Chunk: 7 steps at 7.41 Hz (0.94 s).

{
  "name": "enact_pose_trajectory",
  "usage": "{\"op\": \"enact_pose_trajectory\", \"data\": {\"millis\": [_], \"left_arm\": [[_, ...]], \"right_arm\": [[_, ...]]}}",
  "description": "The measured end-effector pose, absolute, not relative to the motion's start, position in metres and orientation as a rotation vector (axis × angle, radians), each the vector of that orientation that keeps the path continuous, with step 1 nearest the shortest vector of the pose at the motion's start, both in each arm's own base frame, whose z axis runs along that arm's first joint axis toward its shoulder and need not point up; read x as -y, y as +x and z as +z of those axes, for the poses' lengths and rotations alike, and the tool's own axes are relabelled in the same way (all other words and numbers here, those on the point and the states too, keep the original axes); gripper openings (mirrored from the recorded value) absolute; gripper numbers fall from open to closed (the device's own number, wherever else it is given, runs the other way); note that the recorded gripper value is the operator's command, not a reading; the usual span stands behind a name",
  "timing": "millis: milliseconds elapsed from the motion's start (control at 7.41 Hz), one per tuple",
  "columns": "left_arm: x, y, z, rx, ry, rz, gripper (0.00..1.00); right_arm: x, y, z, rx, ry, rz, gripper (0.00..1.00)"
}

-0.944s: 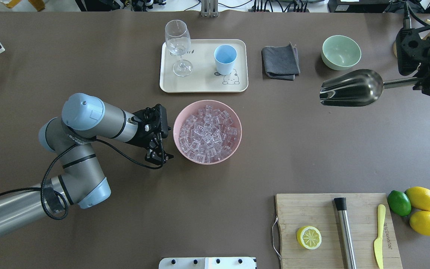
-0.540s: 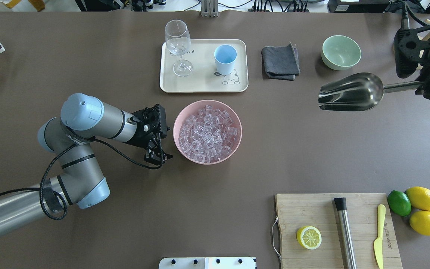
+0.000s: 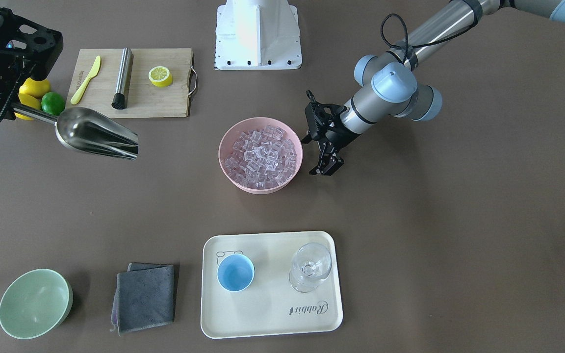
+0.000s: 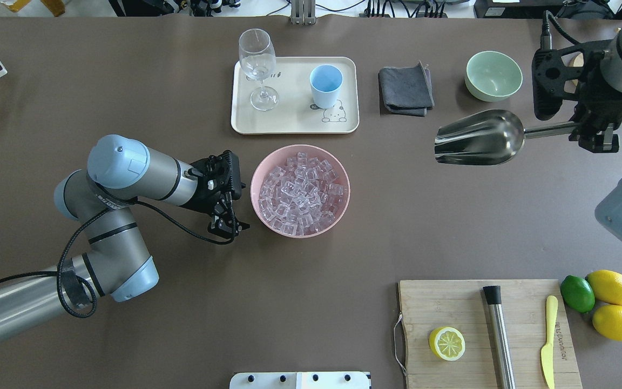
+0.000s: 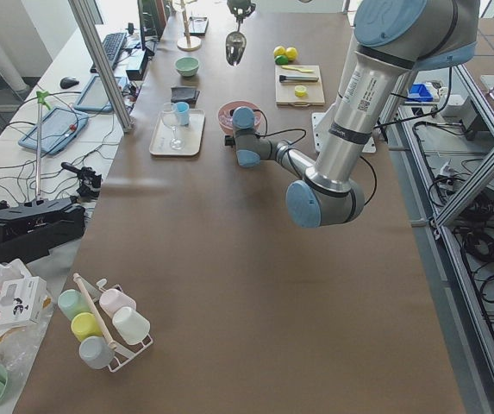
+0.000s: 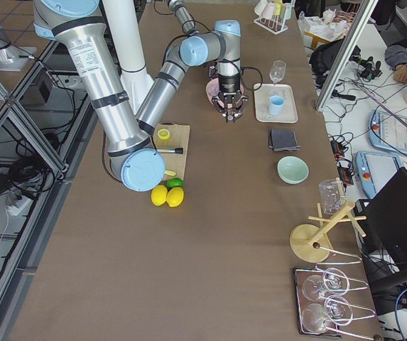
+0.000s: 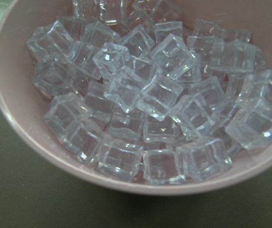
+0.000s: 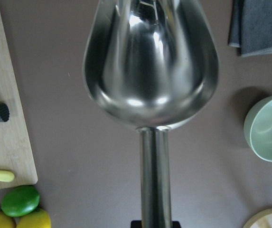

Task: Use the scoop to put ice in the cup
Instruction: 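Carry the metal scoop with the right gripper toward the ice bowl, then lower the scoop into the ice bowl while the left gripper holds it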

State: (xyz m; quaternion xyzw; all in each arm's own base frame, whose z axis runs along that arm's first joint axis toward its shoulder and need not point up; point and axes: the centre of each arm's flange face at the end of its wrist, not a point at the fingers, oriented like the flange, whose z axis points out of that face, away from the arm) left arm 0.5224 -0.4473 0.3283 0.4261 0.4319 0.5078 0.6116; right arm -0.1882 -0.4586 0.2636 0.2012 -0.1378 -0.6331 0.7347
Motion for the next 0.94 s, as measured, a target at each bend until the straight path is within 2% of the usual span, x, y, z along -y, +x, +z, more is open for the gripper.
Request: {"op": "enact_pose_trajectory", "data": {"millis": [405, 944], "left_arm": [[0.447, 0.523, 0.327, -0.997, 0.985, 1.172, 0.99], [0.447, 0.523, 0.326, -0.998, 0.986, 1.173, 0.99]], "right_arm": [[0.446, -0.233, 0.208, 0.402, 0.487, -1.372, 0.00], [0.469, -0.310, 0.157, 0.346, 0.379, -1.386, 0.00]]}}
